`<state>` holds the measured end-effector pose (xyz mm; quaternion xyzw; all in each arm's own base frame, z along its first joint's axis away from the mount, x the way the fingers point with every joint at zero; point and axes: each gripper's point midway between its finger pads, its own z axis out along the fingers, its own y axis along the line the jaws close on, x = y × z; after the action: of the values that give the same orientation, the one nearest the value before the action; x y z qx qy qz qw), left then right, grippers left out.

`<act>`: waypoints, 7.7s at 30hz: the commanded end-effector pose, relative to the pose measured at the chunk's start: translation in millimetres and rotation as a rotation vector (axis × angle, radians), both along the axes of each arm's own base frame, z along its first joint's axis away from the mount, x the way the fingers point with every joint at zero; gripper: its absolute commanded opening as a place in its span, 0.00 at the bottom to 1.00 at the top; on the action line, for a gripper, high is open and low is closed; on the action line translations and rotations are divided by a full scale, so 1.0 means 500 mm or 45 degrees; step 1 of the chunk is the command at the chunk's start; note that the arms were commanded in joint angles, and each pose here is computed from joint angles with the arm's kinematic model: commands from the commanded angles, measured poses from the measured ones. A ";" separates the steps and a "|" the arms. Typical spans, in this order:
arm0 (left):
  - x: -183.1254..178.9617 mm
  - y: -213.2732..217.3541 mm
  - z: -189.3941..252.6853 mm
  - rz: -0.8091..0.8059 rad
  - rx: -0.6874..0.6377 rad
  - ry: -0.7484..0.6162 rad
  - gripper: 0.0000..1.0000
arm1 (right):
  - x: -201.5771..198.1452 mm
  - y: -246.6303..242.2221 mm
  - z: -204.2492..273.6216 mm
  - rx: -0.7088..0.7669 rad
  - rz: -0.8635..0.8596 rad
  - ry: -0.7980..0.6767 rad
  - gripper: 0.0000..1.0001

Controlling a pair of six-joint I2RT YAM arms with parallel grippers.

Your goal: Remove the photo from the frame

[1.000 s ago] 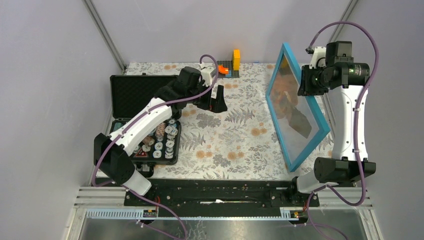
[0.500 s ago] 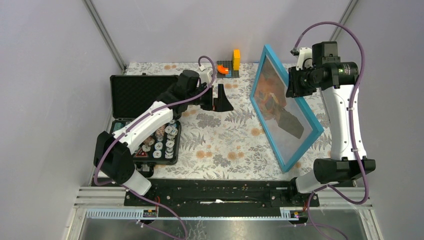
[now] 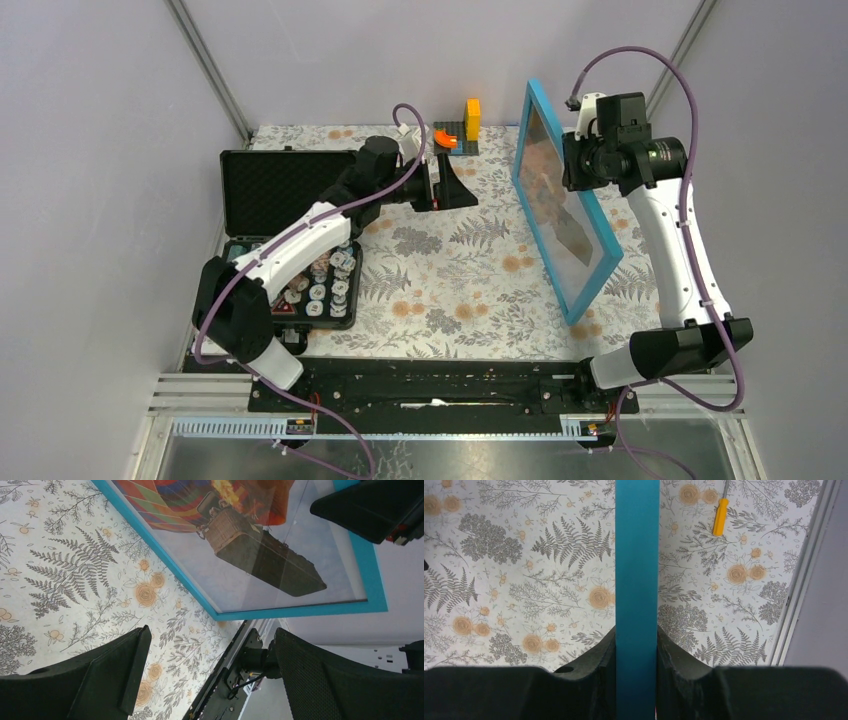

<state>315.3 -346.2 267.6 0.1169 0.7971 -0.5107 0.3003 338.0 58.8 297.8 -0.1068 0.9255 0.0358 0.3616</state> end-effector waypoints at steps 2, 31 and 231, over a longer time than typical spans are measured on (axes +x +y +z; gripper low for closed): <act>0.025 -0.017 0.051 0.032 -0.145 0.002 0.99 | 0.017 0.040 0.090 0.126 -0.007 -0.257 0.15; 0.106 -0.130 0.232 0.043 -0.419 0.003 0.99 | 0.039 0.145 0.147 0.087 0.143 -0.403 0.00; -0.231 0.041 -0.165 -1.141 1.235 -1.597 0.63 | -0.346 0.340 -0.218 0.806 1.211 0.884 0.00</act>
<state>181.4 -322.7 184.6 0.7769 0.5144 -0.0849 0.3530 191.5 221.5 175.1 -0.3470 0.8097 0.4728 0.0199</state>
